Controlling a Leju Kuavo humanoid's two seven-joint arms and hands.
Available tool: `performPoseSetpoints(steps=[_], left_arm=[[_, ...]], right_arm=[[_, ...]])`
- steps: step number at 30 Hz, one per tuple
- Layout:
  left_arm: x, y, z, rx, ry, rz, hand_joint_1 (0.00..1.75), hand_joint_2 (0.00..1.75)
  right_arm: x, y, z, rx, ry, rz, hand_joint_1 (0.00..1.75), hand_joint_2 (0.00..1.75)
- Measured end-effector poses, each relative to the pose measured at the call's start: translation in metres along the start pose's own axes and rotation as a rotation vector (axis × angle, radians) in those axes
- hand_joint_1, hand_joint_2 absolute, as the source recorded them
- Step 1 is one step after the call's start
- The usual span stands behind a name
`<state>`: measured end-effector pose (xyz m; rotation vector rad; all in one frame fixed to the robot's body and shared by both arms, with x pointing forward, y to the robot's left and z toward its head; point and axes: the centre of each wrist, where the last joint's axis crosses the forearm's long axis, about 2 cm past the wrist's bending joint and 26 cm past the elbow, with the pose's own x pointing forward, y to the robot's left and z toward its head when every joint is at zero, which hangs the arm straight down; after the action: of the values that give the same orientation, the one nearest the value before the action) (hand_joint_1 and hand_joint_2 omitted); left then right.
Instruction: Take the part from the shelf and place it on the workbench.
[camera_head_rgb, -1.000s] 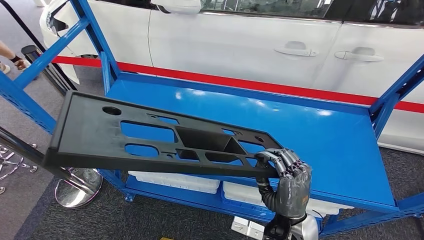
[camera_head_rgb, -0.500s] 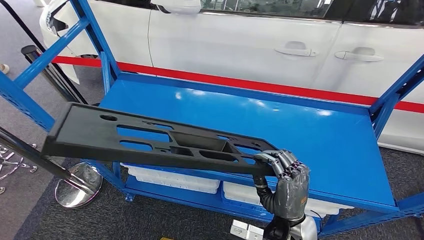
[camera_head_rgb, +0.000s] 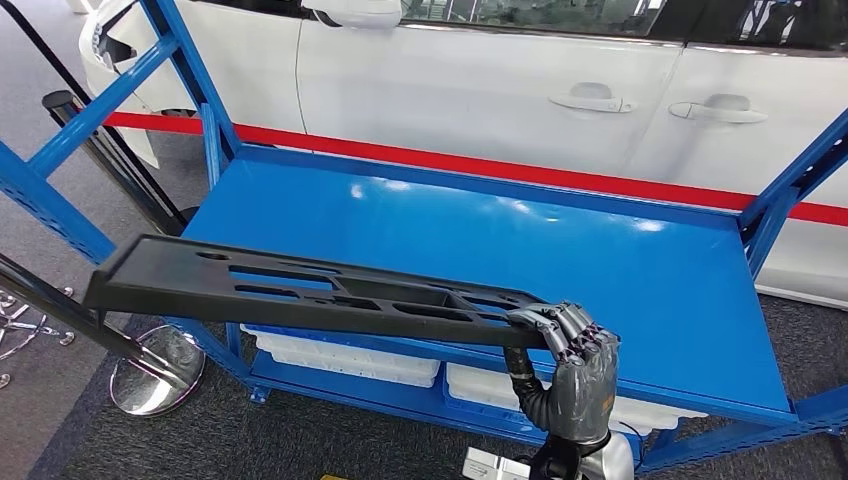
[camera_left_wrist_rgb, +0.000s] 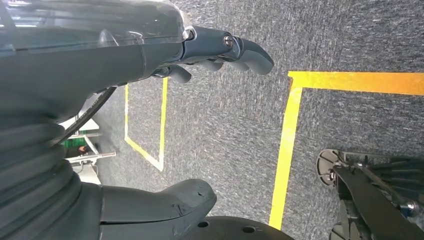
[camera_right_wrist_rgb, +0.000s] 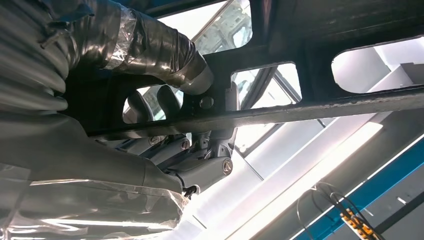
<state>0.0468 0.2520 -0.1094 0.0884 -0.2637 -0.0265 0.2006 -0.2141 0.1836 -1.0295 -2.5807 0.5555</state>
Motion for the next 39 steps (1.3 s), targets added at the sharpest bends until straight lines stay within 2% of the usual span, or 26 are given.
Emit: performPoseSetpoints(steps=[39], left_arm=[[-0.0004,0.0009,-0.0002,-0.018,-0.020,-0.001,0.00,1.75]], right_arm=[[0.0010,-0.0007,-0.0012,-0.031,0.020,-0.039,1.75,1.75]])
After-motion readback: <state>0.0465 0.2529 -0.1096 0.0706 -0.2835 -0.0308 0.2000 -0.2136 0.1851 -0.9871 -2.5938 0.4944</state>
